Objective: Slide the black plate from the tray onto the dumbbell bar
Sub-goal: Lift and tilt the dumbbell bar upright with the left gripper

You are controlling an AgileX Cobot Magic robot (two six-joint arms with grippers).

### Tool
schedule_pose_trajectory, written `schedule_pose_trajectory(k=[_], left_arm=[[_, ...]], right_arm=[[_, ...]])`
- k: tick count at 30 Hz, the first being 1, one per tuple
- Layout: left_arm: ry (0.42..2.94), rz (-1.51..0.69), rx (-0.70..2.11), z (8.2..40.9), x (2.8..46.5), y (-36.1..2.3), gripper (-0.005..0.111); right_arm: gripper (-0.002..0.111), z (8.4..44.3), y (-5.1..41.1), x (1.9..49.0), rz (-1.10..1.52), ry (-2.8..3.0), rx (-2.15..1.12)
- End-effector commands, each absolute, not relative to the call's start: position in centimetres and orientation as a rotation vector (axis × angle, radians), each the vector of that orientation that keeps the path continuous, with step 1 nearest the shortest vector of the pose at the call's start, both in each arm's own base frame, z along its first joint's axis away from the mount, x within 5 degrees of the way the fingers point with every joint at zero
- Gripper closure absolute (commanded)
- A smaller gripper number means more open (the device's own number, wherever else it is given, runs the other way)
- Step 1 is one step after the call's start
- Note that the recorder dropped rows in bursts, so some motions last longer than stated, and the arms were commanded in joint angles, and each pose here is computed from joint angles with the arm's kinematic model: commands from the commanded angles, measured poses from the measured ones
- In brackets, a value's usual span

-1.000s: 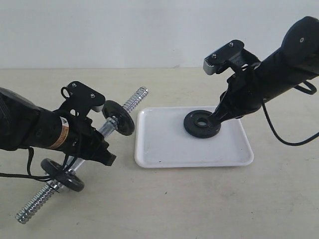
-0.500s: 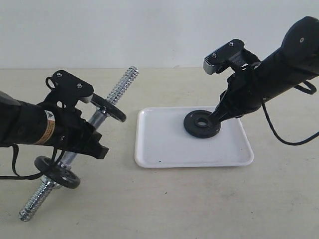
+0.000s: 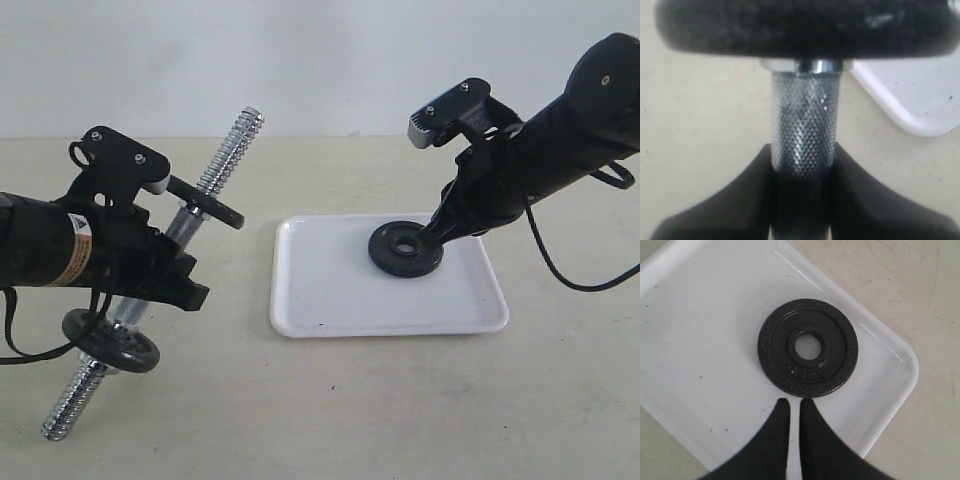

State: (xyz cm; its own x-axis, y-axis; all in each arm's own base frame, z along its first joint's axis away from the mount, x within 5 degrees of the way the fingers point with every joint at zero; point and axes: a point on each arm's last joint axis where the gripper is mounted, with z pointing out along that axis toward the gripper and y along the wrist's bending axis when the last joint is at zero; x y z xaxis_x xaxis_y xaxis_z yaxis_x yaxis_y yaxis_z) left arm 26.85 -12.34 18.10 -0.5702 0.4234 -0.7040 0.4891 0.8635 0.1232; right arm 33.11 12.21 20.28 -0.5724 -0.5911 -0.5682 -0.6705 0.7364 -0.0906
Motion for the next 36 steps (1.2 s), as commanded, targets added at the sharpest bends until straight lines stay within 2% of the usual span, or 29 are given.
schedule_pose_trajectory(k=[1,18,36], left_arm=[[2.143,-0.088,0.559,21.7,27.1,-12.0,0.102],[2.171,-0.088,0.555,20.9,26.3,-11.6,0.102],[2.135,-0.106,0.549,22.1,26.0,-11.5,0.102]], right_arm=[[0.104,20.4,12.2,33.2,0.168,2.338,-0.957],[0.104,20.6,12.3,33.5,0.17,2.322,-0.918],[0.104,20.8,12.2,33.9,0.128,2.269,-0.918]])
